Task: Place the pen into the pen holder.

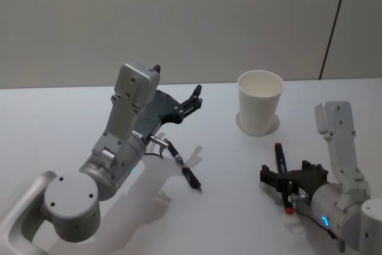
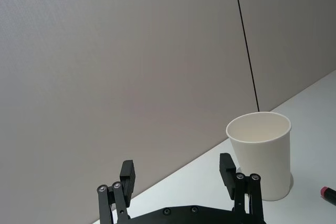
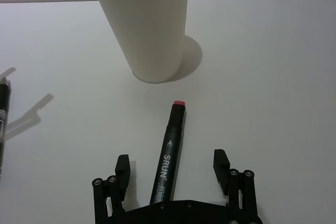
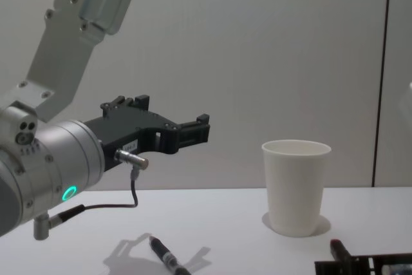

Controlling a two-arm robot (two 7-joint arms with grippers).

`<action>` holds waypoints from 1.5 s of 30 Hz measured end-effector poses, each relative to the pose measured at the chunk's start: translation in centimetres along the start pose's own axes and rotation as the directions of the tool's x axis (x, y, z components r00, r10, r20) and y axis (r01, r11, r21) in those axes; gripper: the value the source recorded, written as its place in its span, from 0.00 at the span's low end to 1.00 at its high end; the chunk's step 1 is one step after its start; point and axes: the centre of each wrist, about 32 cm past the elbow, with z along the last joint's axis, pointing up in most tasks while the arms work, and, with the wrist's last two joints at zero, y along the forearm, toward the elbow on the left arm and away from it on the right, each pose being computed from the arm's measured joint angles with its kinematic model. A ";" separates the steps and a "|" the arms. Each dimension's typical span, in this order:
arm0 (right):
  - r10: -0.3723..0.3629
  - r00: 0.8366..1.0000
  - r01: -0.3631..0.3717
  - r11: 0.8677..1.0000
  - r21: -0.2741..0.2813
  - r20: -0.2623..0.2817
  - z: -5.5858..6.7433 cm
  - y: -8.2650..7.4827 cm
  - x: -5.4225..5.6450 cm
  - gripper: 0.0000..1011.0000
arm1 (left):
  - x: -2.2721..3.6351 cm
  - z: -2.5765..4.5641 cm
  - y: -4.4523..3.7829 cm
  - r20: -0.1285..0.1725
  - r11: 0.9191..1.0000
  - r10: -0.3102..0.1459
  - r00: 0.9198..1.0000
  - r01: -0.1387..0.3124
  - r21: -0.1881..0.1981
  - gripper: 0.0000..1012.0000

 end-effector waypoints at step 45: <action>0.001 1.000 -0.001 1.000 0.010 0.003 -0.2 0.3 -0.2 0.27 | 0.00 0.00 0.00 0.000 1.000 0.000 1.000 0.000 0.000 0.99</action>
